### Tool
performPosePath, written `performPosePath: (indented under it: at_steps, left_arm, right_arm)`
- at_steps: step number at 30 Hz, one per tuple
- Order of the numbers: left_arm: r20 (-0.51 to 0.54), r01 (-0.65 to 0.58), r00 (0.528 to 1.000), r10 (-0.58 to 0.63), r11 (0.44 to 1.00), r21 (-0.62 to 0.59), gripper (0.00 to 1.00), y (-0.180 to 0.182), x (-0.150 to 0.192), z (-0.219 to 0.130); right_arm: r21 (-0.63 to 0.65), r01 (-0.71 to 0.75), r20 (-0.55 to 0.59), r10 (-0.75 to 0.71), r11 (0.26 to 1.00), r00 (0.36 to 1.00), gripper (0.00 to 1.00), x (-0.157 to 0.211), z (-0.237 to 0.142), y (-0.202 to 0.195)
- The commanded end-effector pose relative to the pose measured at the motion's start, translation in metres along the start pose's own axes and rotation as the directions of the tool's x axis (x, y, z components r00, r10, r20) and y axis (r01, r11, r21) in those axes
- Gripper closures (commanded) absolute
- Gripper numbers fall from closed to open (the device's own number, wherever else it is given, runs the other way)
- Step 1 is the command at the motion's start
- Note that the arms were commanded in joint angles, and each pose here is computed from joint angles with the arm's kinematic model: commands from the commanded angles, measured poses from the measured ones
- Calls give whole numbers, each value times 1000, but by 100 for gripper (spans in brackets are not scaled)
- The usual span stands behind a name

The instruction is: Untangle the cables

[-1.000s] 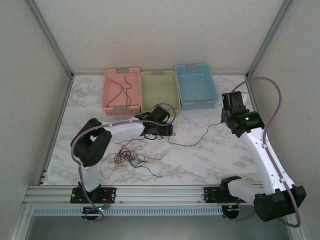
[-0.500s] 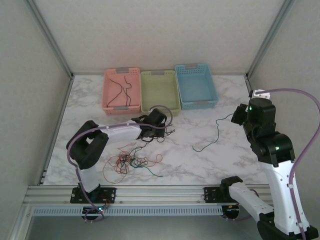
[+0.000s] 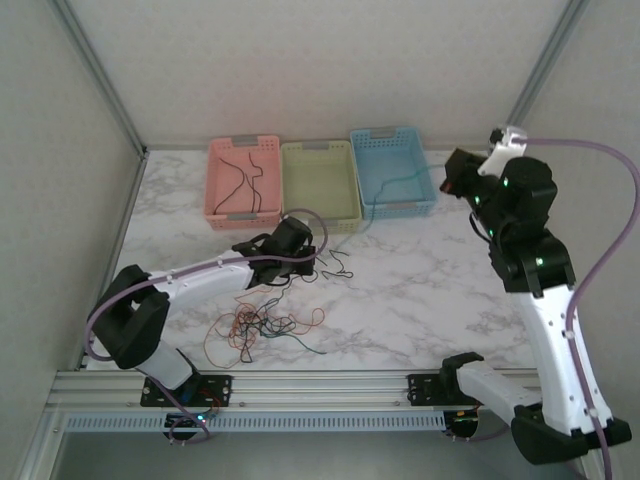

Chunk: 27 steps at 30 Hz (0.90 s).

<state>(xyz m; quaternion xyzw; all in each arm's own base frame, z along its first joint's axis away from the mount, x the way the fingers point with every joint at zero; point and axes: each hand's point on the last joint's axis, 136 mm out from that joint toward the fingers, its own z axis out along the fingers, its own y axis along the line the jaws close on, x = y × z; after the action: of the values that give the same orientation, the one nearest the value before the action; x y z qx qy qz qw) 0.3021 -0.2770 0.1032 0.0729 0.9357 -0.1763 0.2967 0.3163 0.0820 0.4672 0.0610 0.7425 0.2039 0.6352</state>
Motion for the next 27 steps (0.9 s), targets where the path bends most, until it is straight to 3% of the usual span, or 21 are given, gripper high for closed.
performPosePath:
  at_steps: [1,8,12,19,27]
  left_arm:
    - [24,-15,1000,16,1000,-8,100,9,-8,-10]
    - [33,2,999,-3,1000,16,100,13,-11,-17]
    - [26,2,1000,-3,1000,12,100,16,-10,-17]
    - [9,15,1000,-16,1000,26,100,19,-10,-14]
    - [3,30,1000,-30,999,12,100,33,-8,-15]
  right_arm:
    - [-120,-64,165,83,991,983,100,-55,16,29]
    - [-83,-147,182,160,986,970,100,-65,89,27]
    - [-71,-154,106,161,986,981,100,-44,145,27]
    - [43,-3,-64,6,999,998,100,49,242,19]
    - [5,230,-251,-221,973,942,100,166,318,43]
